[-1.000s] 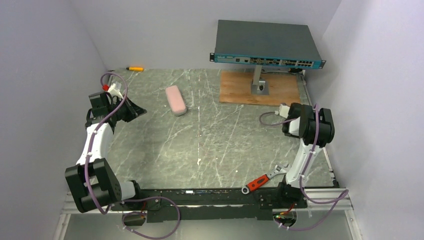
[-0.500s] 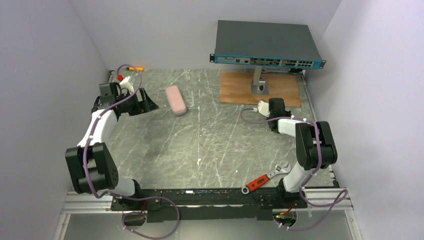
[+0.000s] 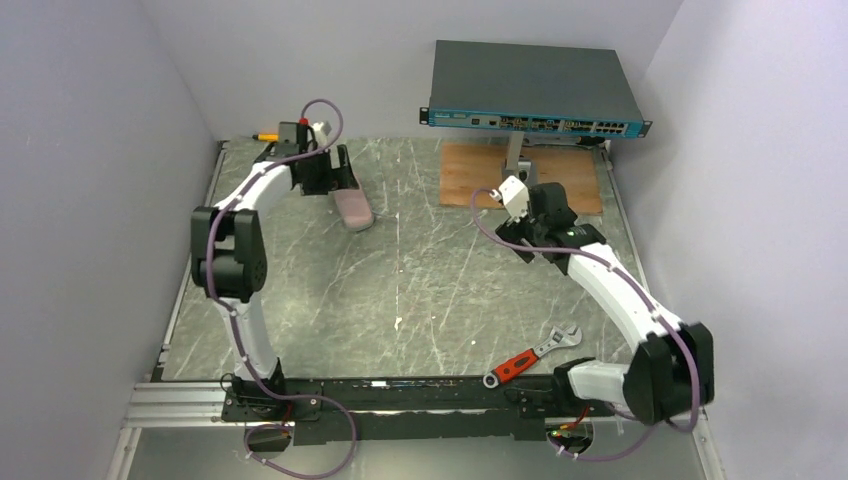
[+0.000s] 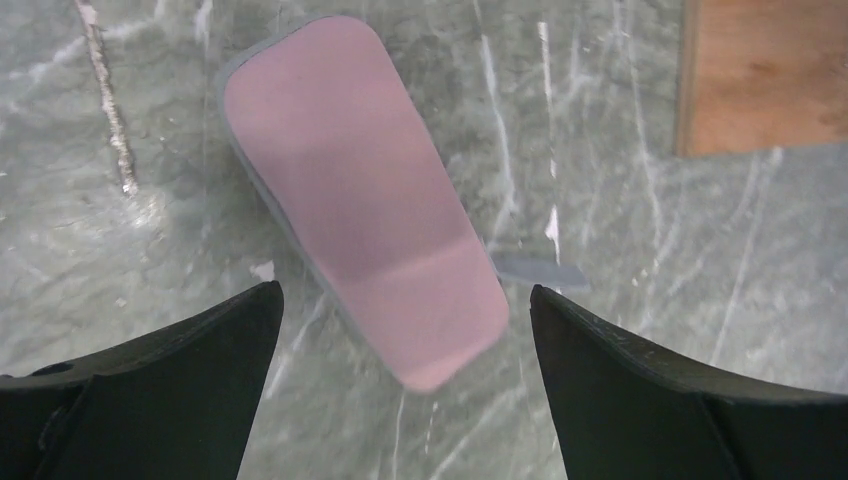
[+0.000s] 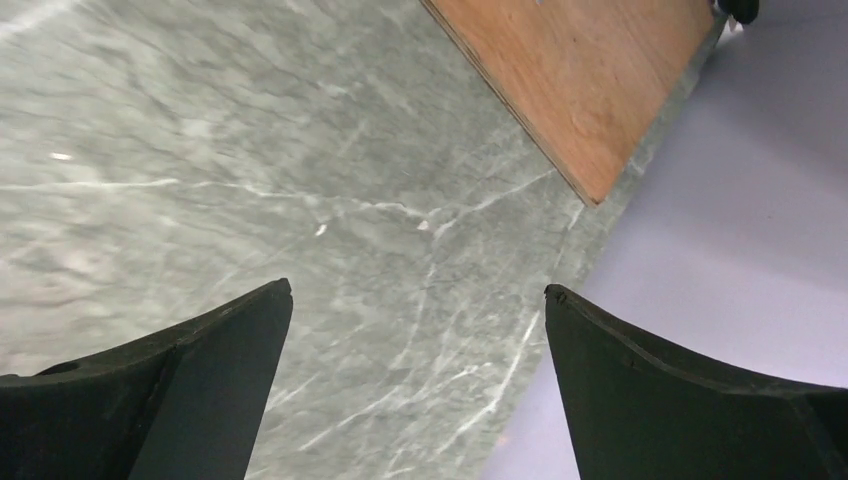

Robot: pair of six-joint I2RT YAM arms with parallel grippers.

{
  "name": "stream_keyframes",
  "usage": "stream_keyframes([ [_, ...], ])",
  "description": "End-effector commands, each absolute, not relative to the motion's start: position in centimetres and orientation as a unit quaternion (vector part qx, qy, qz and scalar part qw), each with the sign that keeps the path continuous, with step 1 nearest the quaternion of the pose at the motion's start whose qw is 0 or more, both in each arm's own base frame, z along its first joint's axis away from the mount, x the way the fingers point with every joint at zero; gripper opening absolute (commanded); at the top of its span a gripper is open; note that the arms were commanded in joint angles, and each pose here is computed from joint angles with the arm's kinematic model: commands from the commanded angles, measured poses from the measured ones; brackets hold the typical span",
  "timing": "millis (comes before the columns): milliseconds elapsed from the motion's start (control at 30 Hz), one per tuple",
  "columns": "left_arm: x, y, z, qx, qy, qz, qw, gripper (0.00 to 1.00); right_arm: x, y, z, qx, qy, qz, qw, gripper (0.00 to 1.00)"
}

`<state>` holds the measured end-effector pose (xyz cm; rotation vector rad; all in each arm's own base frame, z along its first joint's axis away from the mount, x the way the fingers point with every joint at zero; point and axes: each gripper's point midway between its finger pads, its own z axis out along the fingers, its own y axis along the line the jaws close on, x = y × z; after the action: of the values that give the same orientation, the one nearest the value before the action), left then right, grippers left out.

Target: Open the umbrella

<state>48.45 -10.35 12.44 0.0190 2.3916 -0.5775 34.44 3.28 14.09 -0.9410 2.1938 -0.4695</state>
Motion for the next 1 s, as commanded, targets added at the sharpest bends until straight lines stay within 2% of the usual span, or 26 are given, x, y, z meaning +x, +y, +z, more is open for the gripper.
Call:
stream_keyframes([
  [0,50.2,-9.7,9.2,-0.078,0.938,-0.152,0.302,1.00,32.5,6.2,19.1,-0.319,0.842,-0.080,0.428,1.00],
  [100,51.0,-10.0,7.5,-0.092,0.942,-0.134,0.293,0.97,31.6,7.4,22.3,-0.307,0.824,-0.042,0.474,1.00],
  [233,51.7,-11.6,6.1,-0.067,0.945,-0.131,0.292,0.90,30.6,8.2,24.8,-0.290,0.822,-0.007,0.491,1.00],
  [300,51.6,-13.1,5.6,-0.038,0.946,-0.150,0.286,0.79,30.4,8.1,25.2,-0.282,0.826,-0.005,0.488,1.00],
  [400,50.1,-15.4,4.7,0.002,0.949,-0.168,0.265,0.69,29.8,7.7,25.2,-0.281,0.831,-0.011,0.480,1.00],
  [533,44.1,-19.3,2.8,0.062,0.954,-0.221,0.194,0.51,28.8,8.2,25.1,-0.310,0.819,0.004,0.483,1.00],
  [767,32.4,-24.8,0.7,0.205,0.934,-0.278,0.093,0.42,27.2,9.8,24.4,-0.355,0.801,0.046,0.479,1.00],
  [967,24.6,-28.7,1.6,0.411,0.858,-0.302,0.048,0.38,25.3,10.8,23.2,-0.408,0.780,0.075,0.469,1.00],
])
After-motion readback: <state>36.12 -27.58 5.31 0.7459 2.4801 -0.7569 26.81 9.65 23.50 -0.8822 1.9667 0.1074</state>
